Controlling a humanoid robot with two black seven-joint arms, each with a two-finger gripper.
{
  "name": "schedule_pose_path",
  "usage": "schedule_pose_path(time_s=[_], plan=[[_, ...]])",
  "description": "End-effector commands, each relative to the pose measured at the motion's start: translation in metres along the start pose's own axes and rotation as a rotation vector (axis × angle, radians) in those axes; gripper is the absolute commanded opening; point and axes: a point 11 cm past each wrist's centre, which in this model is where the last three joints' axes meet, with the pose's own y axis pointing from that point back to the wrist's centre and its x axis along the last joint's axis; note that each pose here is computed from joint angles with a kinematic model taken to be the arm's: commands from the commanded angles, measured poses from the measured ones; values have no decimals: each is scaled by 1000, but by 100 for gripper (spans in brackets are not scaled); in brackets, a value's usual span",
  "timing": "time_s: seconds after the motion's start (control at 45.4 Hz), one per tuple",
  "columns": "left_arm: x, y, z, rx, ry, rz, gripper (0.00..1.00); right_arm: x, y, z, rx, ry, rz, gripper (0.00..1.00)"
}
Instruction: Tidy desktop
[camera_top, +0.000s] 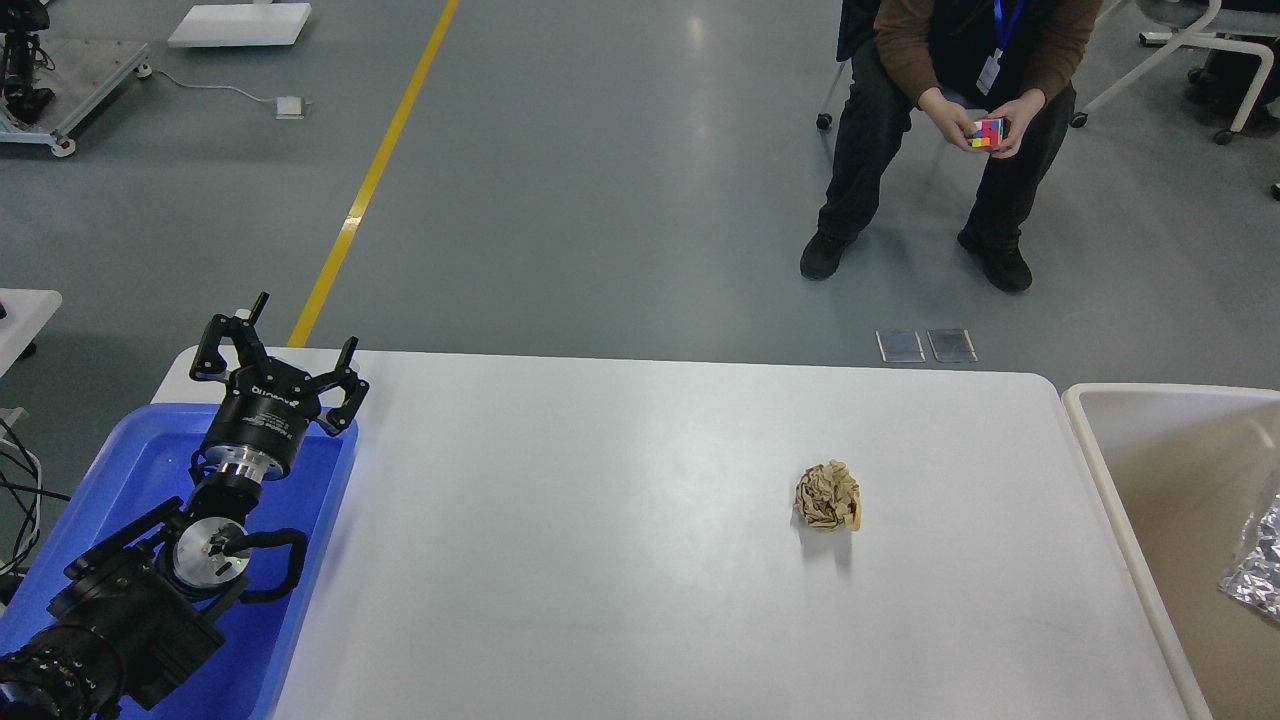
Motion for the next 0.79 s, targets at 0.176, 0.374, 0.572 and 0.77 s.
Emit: schedule_pose_path(time_s=[0.176, 0.374, 0.572, 0.77], plan=[[0, 0, 0, 0, 0, 0, 100, 16, -2, -27, 45, 78, 34, 0], [0, 0, 0, 0, 0, 0, 100, 8, -3, -41, 69, 101, 21, 0], [0, 0, 0, 0, 0, 0, 100, 7, -3, -50, 84, 100, 21, 100], [0, 0, 0, 0, 0, 0, 100, 10, -3, -50, 86, 96, 31, 100]])
